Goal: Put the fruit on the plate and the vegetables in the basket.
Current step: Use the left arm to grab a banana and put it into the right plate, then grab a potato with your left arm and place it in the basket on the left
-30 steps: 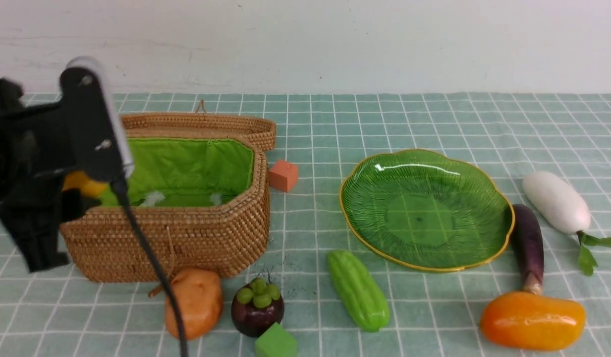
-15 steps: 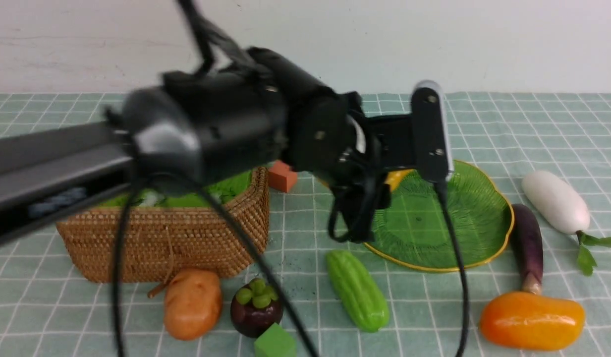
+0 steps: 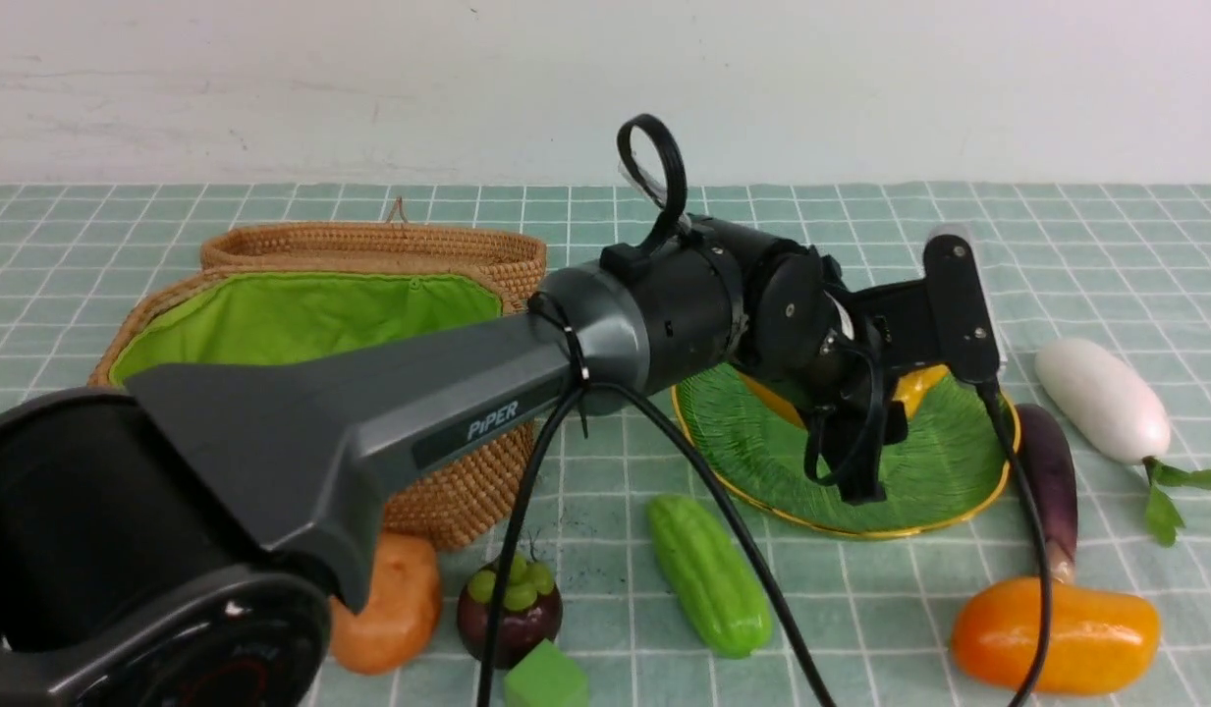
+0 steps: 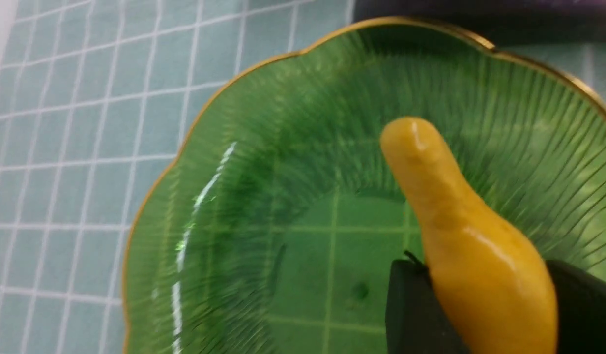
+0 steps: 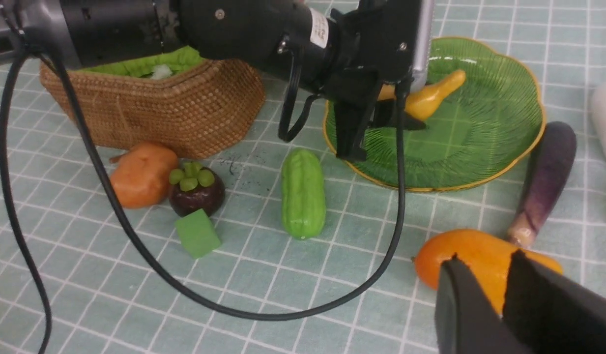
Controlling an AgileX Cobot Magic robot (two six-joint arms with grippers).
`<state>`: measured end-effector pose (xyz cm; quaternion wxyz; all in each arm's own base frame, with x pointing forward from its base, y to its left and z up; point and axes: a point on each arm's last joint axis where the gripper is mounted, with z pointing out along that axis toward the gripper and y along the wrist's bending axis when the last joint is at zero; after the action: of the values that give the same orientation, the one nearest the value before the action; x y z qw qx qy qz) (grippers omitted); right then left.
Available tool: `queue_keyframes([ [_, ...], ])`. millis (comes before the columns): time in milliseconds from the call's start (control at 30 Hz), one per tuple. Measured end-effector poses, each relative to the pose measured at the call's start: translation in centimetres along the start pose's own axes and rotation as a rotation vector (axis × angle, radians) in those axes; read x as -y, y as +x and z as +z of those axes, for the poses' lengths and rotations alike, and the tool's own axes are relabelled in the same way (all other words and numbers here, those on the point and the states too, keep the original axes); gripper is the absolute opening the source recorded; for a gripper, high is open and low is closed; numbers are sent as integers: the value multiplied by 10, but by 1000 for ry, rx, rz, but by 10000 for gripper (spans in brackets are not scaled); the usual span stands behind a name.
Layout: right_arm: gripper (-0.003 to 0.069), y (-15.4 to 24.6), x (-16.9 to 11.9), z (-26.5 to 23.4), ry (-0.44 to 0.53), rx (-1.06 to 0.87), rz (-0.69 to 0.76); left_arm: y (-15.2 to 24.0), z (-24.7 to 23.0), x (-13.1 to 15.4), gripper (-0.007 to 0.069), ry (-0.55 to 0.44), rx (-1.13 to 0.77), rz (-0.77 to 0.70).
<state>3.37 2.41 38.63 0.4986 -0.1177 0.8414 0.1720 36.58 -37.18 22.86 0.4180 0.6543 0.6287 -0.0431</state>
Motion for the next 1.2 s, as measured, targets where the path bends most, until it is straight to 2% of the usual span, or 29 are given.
queue_keyframes([
  [133, 155, -1, 2, 0, 19, 10, -10, 0, 4, 3, 310, 20, 21, 32],
  [200, 156, -1, 2, 0, 19, 12, -9, 0, 4, 3, 339, 22, 25, 38],
  [267, 160, -1, 2, 0, 19, 15, -9, -1, 4, 3, 428, 24, 26, 35],
  [333, 161, -2, 2, 0, 19, 17, -8, 0, 4, 4, 477, 32, 22, 28],
  [400, 164, -2, 2, 0, 17, 20, -4, 0, 2, 6, 571, 57, 8, -18],
  [533, 167, -2, 2, 0, 17, 22, -4, -3, -13, 7, 616, 113, -38, -115],
  [567, 169, -2, 2, 0, 17, 22, -4, -7, -25, 4, 604, 123, -55, -165],
  [600, 171, -2, 2, 0, 17, 22, -4, -12, -45, 1, 561, 132, -95, -268],
  [633, 171, -2, 2, 0, 17, 22, -4, -14, -51, -1, 542, 127, -95, -281],
  [700, 172, -2, 1, 0, 14, 22, -2, -24, -94, -11, 392, 91, -151, -437],
  [733, 174, -2, 1, 0, 9, 22, 2, -28, -123, -17, 259, 53, -188, -529],
  [767, 174, -2, 1, 0, 8, 22, 2, -27, -124, -16, 259, 52, -201, -542],
  [800, 175, -2, 0, 0, -2, 21, 8, -30, -156, -21, 103, 11, -239, -618],
  [833, 175, -2, -2, 0, -17, 20, 15, -29, -178, -22, 27, -13, -289, -674],
  [900, 175, -2, -3, 0, -32, 20, 15, -29, -194, -22, -8, -35, -325, -714],
  [967, 176, -2, -8, 0, -90, 22, -1, -27, -230, -22, -13, -111, -344, -841],
  [1033, 176, -2, -10, -1, -114, 24, -14, -25, -242, -20, -13, -128, -339, -882],
  [1100, 178, -2, -14, -1, -157, 30, -42, -12, -272, -3, -13, -141, -346, -963],
  [1200, 179, -3, -17, -2, -188, 35, -51, 8, -293, 20, -13, -142, -383, -1028],
])
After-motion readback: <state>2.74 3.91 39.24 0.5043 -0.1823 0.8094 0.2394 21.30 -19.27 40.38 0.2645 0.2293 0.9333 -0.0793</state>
